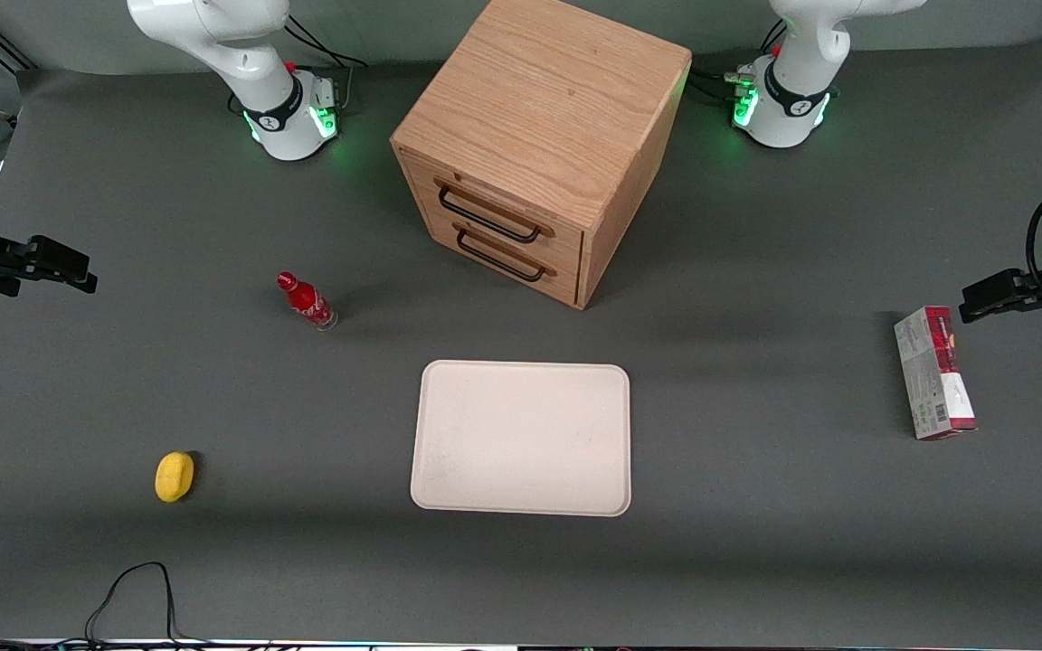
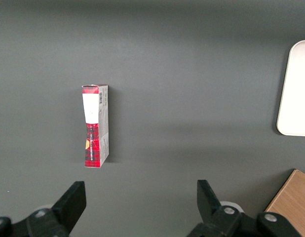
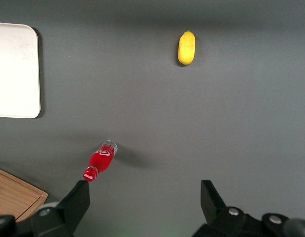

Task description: Open upper drawer

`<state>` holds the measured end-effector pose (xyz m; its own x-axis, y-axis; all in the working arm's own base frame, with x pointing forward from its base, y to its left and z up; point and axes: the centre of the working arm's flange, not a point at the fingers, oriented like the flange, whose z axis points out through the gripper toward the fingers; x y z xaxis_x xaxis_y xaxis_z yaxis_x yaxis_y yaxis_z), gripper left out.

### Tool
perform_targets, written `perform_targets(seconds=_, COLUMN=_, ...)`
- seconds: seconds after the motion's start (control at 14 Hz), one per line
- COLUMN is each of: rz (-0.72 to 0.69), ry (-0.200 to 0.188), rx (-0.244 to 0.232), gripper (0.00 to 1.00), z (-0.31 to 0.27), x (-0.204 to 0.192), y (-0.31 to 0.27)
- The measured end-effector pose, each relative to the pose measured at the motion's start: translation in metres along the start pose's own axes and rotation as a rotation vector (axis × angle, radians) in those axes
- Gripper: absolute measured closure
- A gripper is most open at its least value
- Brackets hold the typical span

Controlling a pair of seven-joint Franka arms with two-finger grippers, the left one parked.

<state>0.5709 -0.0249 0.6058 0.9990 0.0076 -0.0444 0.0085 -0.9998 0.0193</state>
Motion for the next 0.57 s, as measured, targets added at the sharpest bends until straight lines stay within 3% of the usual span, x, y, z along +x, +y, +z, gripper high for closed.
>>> perform_targets(seconds=0.57, rz=-0.012, ry=0.000, rx=0.005, gripper=0.00, z=-0.0002, x=0.0003, y=-0.0074)
